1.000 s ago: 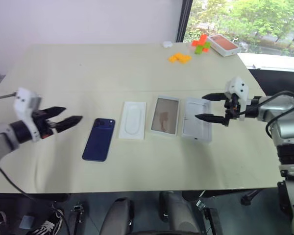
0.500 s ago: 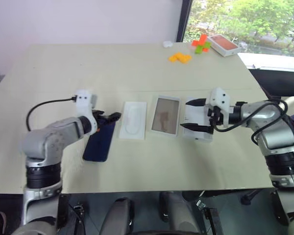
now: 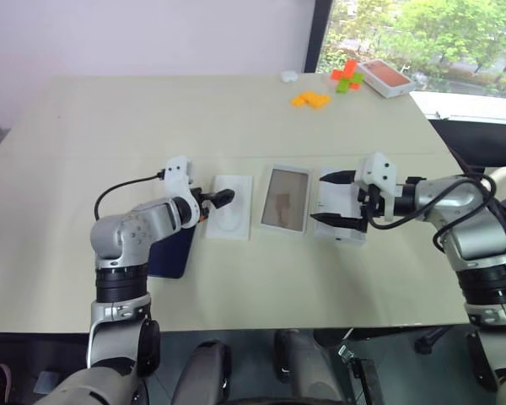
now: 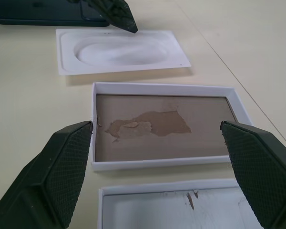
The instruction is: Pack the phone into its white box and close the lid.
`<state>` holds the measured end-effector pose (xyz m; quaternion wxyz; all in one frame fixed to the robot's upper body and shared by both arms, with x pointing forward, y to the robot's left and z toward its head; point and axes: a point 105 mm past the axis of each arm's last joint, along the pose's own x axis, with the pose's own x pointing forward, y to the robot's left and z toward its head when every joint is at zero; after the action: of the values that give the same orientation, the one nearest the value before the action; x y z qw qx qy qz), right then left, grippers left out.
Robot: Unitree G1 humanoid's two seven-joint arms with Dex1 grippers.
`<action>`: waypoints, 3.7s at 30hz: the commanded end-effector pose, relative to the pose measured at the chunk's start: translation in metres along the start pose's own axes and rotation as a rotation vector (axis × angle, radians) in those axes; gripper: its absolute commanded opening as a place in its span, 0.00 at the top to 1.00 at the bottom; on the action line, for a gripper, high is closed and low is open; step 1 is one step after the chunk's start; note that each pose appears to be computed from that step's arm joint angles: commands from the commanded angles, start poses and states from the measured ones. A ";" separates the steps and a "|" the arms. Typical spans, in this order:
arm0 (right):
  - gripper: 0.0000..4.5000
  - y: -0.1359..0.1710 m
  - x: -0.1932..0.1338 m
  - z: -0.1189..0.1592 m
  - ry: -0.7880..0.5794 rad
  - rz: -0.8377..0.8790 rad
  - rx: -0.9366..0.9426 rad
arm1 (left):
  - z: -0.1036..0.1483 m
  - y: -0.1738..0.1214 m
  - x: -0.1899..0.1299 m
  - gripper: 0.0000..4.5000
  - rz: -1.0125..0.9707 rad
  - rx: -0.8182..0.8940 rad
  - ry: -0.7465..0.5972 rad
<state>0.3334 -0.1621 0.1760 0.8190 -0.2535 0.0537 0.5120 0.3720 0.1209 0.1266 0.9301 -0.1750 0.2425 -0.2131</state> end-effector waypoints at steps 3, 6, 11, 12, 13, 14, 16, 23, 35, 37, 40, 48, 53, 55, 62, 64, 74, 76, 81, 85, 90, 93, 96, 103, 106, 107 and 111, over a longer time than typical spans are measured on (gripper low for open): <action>0.00 -0.006 -0.005 0.013 -0.042 -0.032 -0.046 | 0.008 -0.006 0.001 0.01 -0.030 -0.054 0.005; 0.00 -0.007 -0.005 0.014 -0.044 -0.037 -0.049 | -0.003 -0.016 0.002 0.01 -0.077 -0.083 0.095; 0.00 -0.007 -0.005 0.014 -0.045 -0.039 -0.054 | -0.004 -0.019 0.002 0.13 -0.093 -0.092 0.104; 0.00 -0.007 -0.005 0.014 -0.046 -0.041 -0.052 | -0.004 -0.018 0.002 0.21 -0.092 -0.098 0.103; 0.00 -0.007 -0.006 0.014 -0.047 -0.043 -0.050 | -0.004 -0.017 0.002 0.30 -0.088 -0.103 0.100; 0.00 -0.008 -0.006 0.014 -0.047 -0.045 -0.050 | -0.004 -0.015 0.002 0.41 -0.078 -0.110 0.096; 0.00 -0.008 -0.007 0.014 -0.046 -0.048 -0.049 | -0.003 -0.012 0.003 0.64 -0.060 -0.121 0.086; 0.00 -0.009 -0.007 0.014 -0.046 -0.051 -0.049 | 0.003 -0.012 -0.002 1.00 -0.070 -0.146 0.052; 0.00 -0.011 -0.015 0.009 -0.037 -0.028 0.007 | 0.041 -0.019 -0.027 1.00 -0.281 -0.425 -0.111; 0.00 -0.009 -0.019 0.008 -0.040 -0.005 0.041 | 0.041 -0.025 -0.023 1.00 -0.299 -0.465 -0.112; 0.00 -0.014 -0.023 0.002 -0.019 -0.030 0.052 | 0.038 -0.041 -0.003 1.00 -0.295 -0.475 -0.075; 0.00 -0.009 -0.037 -0.012 0.036 -0.027 0.086 | 0.033 -0.073 0.035 1.00 -0.290 -0.376 -0.011; 0.00 -0.006 -0.041 -0.013 0.039 -0.051 0.083 | 0.018 -0.091 0.052 1.00 -0.308 -0.267 0.069; 0.00 -0.005 -0.041 -0.011 0.035 -0.059 0.082 | 0.013 -0.095 0.055 1.00 -0.317 -0.241 0.095; 0.00 -0.005 -0.041 -0.009 0.034 -0.078 0.076 | 0.009 -0.094 0.063 1.00 -0.296 -0.183 0.100; 0.00 -0.005 -0.041 -0.009 0.036 -0.080 0.075 | 0.013 -0.092 0.064 1.00 -0.285 -0.192 0.075; 0.00 -0.008 -0.038 -0.008 0.033 -0.088 0.061 | 0.010 -0.088 0.066 1.00 -0.282 -0.211 0.081; 0.00 -0.008 -0.038 -0.008 0.033 -0.088 0.059 | 0.009 -0.090 0.067 1.00 -0.287 -0.214 0.085; 0.00 -0.010 -0.039 -0.008 0.034 -0.095 0.053 | 0.006 -0.095 0.069 1.00 -0.291 -0.212 0.093; 0.00 -0.010 -0.040 -0.008 0.037 -0.100 0.049 | 0.005 -0.098 0.068 0.86 -0.309 -0.220 0.095; 0.00 -0.011 -0.040 -0.009 0.037 -0.103 0.047 | 0.008 -0.100 0.066 0.36 -0.311 -0.212 0.084; 0.00 -0.012 -0.039 -0.009 0.036 -0.103 0.047 | 0.009 -0.102 0.063 0.03 -0.317 -0.201 0.092; 0.00 -0.012 -0.038 -0.009 0.035 -0.102 0.044 | 0.004 -0.107 0.056 0.01 -0.333 -0.160 0.135; 0.00 -0.013 -0.036 -0.009 0.029 -0.100 0.040 | 0.003 -0.119 0.039 0.01 -0.389 -0.082 0.166; 0.00 -0.013 -0.034 -0.008 0.023 -0.098 0.037 | 0.006 -0.122 0.034 0.01 -0.405 -0.064 0.161; 0.00 -0.014 -0.033 -0.007 0.021 -0.098 0.034 | 0.004 -0.121 0.032 0.01 -0.400 -0.036 0.165; 0.00 -0.017 -0.031 -0.002 0.000 -0.116 0.023 | 0.003 -0.100 0.030 0.01 -0.328 0.087 0.121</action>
<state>0.3313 -0.1965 0.1749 0.8486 -0.2335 0.0748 0.4687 0.3643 0.0194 0.1507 0.8621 -0.1748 0.2902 -0.3768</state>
